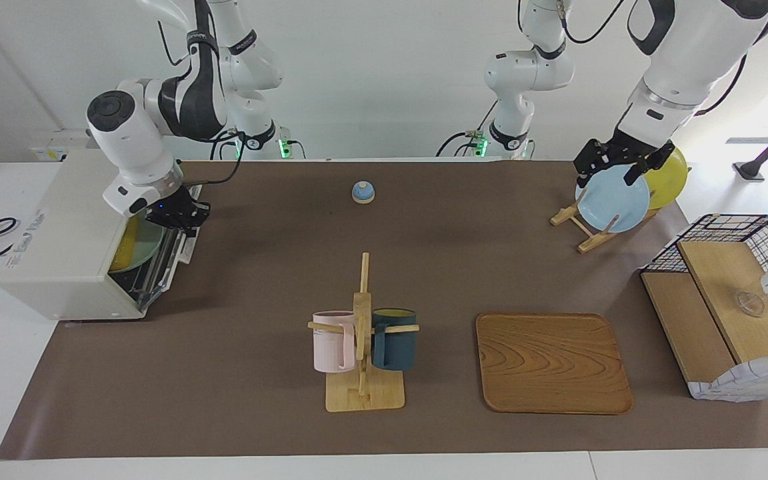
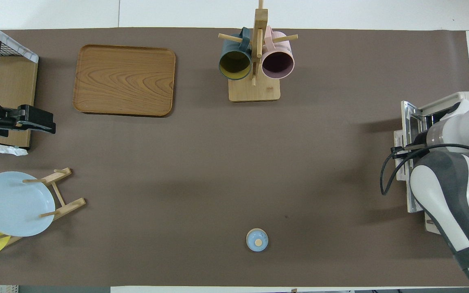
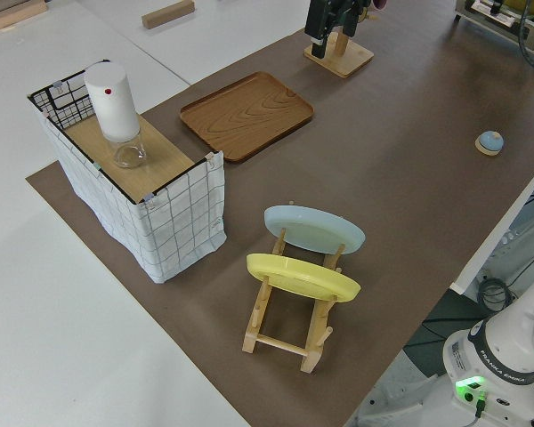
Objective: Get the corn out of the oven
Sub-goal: 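Pull the oven door open and down with the right gripper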
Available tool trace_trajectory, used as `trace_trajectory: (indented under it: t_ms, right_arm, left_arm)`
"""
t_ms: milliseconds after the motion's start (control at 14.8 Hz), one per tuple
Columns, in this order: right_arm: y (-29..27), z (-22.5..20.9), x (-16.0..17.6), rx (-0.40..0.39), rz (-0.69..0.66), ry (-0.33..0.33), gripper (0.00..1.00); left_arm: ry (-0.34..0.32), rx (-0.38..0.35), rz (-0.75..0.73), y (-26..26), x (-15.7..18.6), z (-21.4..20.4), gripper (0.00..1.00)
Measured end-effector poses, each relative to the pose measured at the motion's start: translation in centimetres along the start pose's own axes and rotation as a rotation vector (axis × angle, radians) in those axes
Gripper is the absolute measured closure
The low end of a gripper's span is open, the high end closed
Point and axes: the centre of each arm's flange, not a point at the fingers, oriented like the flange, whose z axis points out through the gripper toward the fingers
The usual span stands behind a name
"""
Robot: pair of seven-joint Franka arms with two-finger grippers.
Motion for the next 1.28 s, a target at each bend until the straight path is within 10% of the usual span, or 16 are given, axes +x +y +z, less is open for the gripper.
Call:
trace_trajectory:
  t_ms: [1281]
  right_arm:
    - [-3.3, 10.5, 0.7, -0.003, 0.016, 0.052, 0.99]
  left_arm:
    - [0.000, 0.000, 0.000, 0.0, 0.0, 0.0, 0.00]
